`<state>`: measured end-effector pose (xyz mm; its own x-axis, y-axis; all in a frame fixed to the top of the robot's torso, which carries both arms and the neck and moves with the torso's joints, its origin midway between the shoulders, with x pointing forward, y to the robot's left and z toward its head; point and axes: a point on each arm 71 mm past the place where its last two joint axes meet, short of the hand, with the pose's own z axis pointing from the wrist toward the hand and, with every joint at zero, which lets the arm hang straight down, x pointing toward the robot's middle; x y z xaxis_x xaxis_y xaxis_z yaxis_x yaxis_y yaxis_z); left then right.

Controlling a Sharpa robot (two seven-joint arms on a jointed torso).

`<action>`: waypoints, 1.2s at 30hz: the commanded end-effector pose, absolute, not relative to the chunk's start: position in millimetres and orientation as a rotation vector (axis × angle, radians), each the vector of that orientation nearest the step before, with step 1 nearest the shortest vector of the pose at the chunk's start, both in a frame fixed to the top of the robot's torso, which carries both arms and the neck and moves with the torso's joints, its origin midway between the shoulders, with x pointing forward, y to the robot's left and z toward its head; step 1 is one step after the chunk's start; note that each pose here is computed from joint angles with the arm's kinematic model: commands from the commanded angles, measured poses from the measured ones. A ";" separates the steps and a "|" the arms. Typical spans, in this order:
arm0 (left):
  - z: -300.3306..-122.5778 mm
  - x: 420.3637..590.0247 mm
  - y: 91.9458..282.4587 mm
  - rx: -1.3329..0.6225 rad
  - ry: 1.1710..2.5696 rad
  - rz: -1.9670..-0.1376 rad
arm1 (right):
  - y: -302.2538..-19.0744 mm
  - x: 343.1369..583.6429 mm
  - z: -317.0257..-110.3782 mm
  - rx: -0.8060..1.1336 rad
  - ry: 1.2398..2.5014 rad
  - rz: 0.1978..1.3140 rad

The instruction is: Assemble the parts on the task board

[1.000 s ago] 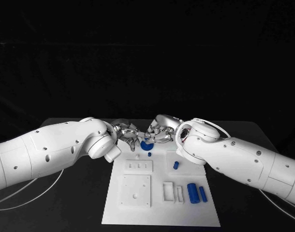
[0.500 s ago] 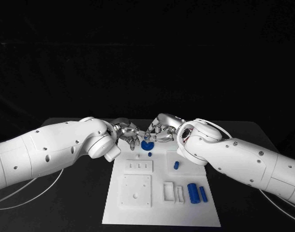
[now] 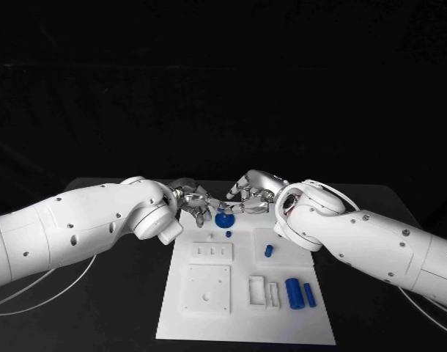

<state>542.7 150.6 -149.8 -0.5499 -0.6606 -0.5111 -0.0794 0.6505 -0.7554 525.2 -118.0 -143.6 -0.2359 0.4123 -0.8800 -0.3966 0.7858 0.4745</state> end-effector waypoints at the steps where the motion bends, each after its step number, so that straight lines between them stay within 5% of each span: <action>1: -148.9 543.6 152.1 -0.557 2.024 -0.857 | -123.6 524.1 -144.2 0.013 1.647 0.767; 9: -151.1 543.5 160.1 -0.542 2.038 -0.786 | -162.1 519.6 -144.2 0.017 1.669 0.729; 20: -167.2 533.9 157.6 -0.466 2.095 -0.646 | -226.3 536.0 -123.7 0.187 1.499 0.582; 36: -198.3 515.1 150.5 -0.376 2.124 -0.495 | -244.3 577.0 -113.7 0.386 1.409 0.559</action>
